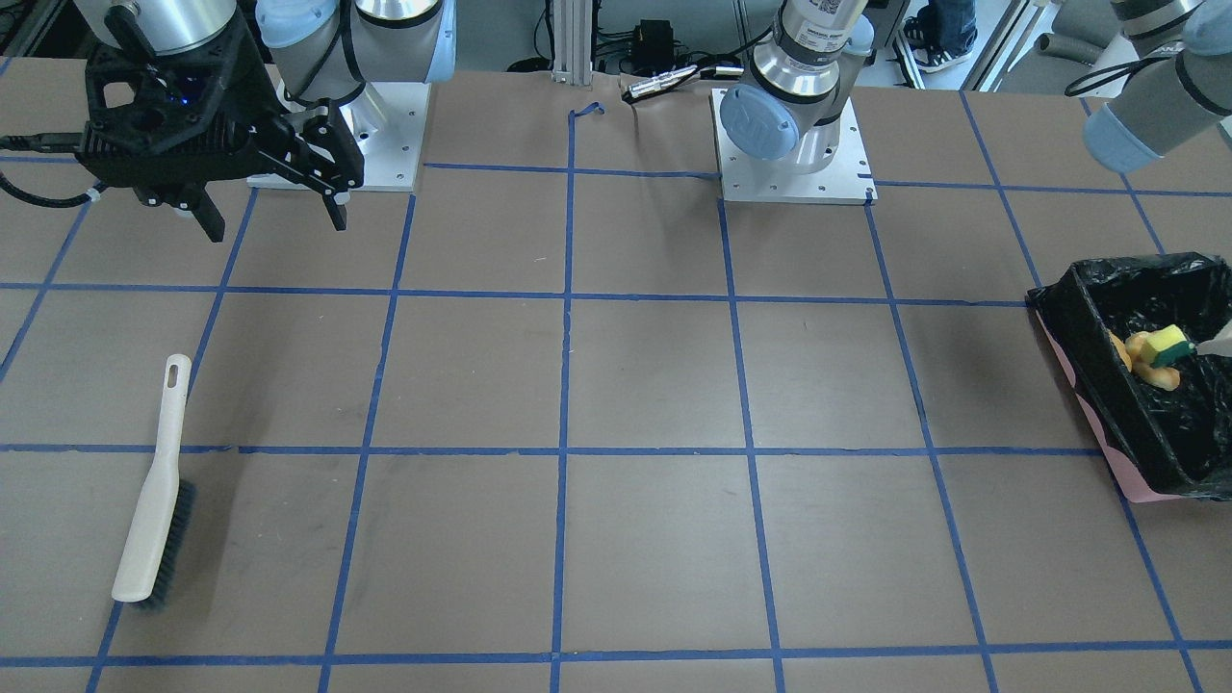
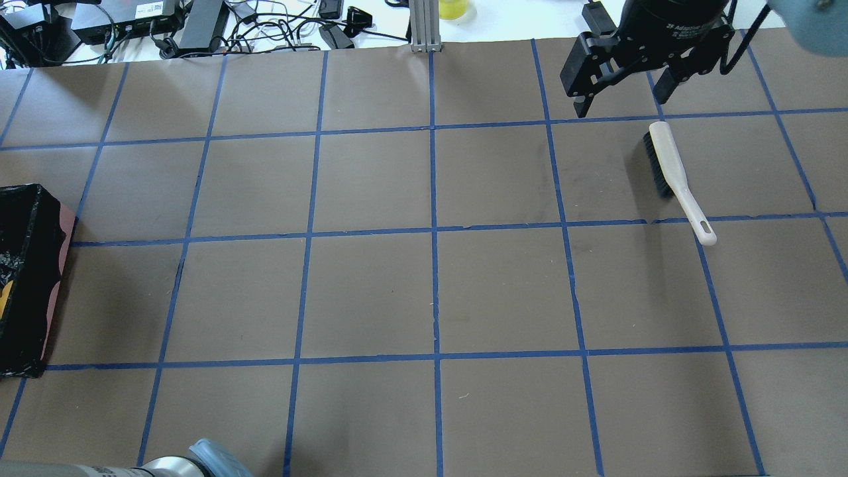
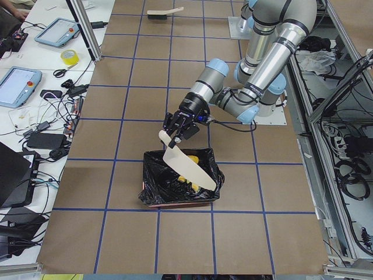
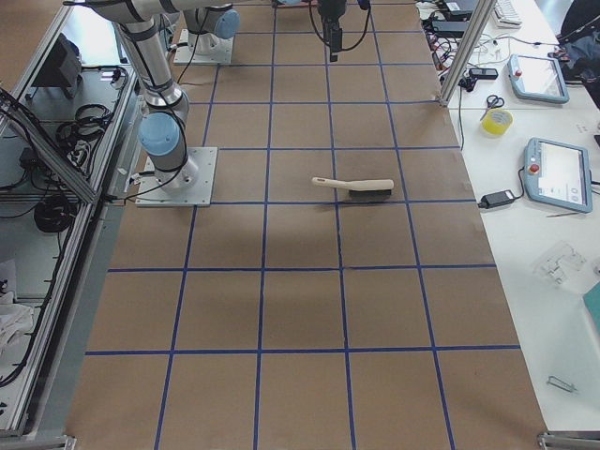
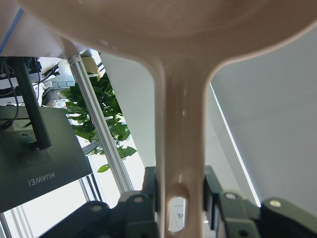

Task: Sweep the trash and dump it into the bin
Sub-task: 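Hold the dustpan inverted over the bin with the left gripper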

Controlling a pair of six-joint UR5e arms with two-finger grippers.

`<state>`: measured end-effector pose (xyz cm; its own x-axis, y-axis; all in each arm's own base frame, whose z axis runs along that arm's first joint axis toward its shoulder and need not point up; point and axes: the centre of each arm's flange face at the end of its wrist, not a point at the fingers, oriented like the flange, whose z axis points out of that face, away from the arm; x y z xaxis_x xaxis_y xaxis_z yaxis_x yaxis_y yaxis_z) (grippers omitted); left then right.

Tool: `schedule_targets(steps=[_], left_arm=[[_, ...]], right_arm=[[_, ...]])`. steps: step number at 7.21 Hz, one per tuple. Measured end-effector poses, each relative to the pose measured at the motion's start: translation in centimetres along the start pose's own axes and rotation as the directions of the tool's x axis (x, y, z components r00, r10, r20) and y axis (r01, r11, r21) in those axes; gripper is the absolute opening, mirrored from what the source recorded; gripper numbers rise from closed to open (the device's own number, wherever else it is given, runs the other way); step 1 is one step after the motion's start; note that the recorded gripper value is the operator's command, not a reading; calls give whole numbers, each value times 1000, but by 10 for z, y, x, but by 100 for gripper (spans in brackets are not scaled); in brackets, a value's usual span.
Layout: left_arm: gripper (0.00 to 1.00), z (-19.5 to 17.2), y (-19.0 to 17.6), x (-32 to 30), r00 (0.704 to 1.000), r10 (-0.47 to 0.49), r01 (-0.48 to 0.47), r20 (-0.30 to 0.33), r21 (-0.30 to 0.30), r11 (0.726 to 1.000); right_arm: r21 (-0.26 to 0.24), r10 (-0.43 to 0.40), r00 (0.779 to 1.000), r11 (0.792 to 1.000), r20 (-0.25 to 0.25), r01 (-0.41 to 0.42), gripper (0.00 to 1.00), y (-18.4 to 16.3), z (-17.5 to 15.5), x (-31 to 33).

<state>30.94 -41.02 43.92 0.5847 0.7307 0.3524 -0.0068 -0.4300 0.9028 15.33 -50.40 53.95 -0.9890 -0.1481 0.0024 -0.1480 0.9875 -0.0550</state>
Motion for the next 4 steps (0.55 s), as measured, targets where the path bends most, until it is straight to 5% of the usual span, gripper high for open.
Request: schedule_targets(steps=[2,4], left_arm=[[0,2,0,1,1000,-2,2,3,18,1000],[0,20,19,5,999,4,-8,39,103,995]], right_arm=[[-20,-1,1000,1000,2,1,100,2,10,0],[-45,-11,1000,999,6,11,100,5,22,0]])
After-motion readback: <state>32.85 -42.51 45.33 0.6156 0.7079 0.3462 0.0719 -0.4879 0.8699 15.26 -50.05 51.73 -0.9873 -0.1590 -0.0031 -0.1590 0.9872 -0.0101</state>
